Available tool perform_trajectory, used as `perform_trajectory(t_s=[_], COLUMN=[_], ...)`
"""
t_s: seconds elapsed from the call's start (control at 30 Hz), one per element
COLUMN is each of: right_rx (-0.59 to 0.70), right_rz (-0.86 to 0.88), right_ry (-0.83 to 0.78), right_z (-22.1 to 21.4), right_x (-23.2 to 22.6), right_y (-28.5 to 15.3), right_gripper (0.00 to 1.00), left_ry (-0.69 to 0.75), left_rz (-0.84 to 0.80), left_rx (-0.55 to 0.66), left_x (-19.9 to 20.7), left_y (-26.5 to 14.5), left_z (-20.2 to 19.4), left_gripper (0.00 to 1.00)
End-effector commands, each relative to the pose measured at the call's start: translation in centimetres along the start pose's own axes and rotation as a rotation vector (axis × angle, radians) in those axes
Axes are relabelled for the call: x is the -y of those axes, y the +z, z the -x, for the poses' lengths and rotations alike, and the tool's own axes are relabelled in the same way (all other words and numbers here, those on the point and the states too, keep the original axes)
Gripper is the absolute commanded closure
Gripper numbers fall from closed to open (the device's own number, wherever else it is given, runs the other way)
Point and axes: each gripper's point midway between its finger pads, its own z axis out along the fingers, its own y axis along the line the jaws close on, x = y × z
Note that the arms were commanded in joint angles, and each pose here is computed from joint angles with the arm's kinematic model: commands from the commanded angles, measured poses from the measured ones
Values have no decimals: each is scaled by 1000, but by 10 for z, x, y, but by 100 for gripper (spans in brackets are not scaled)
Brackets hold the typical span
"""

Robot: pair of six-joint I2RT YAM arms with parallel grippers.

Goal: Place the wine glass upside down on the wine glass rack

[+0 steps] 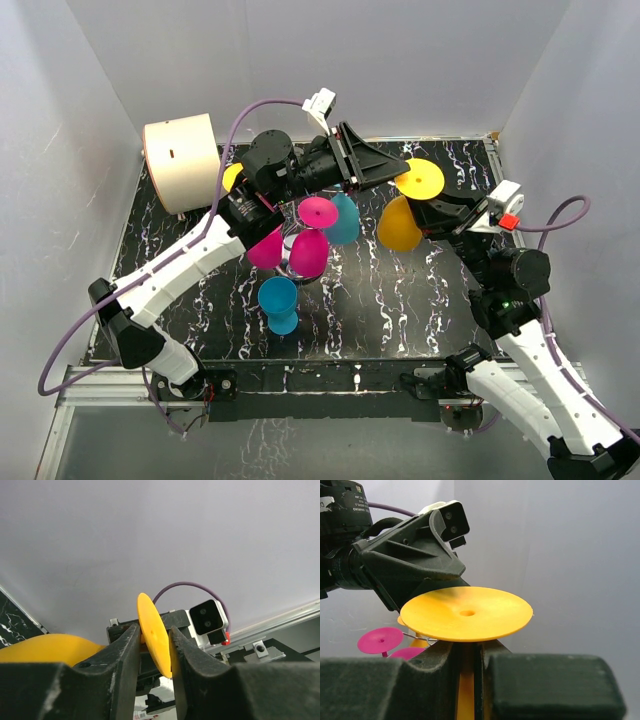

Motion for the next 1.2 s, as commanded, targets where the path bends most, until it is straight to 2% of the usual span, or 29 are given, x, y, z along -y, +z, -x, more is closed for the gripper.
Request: perform_trajectory(t_s=[0.0,0.13,0.23,0.33,0.47,0.5,0.63,0.77,0.9,1.03,1.1,1.17], right_rx=[51,40,25,14,-7,-20,-83,-136,-177,-320,-362,-345], right_rz=[8,28,33,18,-58,-72,-113,-158,-211,-297,-304,-316], right_ry=[-30,-16,-10,7,68,80,95,112,267,473,559,638], right_z=[14,11,8,6,8,8,8,11,26,31,32,36], right_x=[0,-3,-3,-1,9,10,12,12,7,7,3,2], right_y=[6,10,11,12,9,8,-5,-23,-30,-15,-5,4], right_gripper=[100,100,100,99,57,50,35,33,33,47,48,48], left_ry=[12,4,5,-2,-16,-18,-17,-14,-13,6,23,47], left_rz=[-78,-77,-83,-86,-99,-104,-117,-117,-111,-97,-87,-73], left_rx=[-8,-13,-14,-3,24,34,57,79,87,110,127,148], left_x=[32,31,33,33,34,33,33,29,23,17,15,12], left_y=[-10,-10,-11,-12,-16,-17,-18,-18,-16,-14,-16,-17], left_z=[4,4,3,6,15,18,28,36,41,48,53,57], left_gripper=[78,95,100,100,100,100,100,100,100,100,100,100])
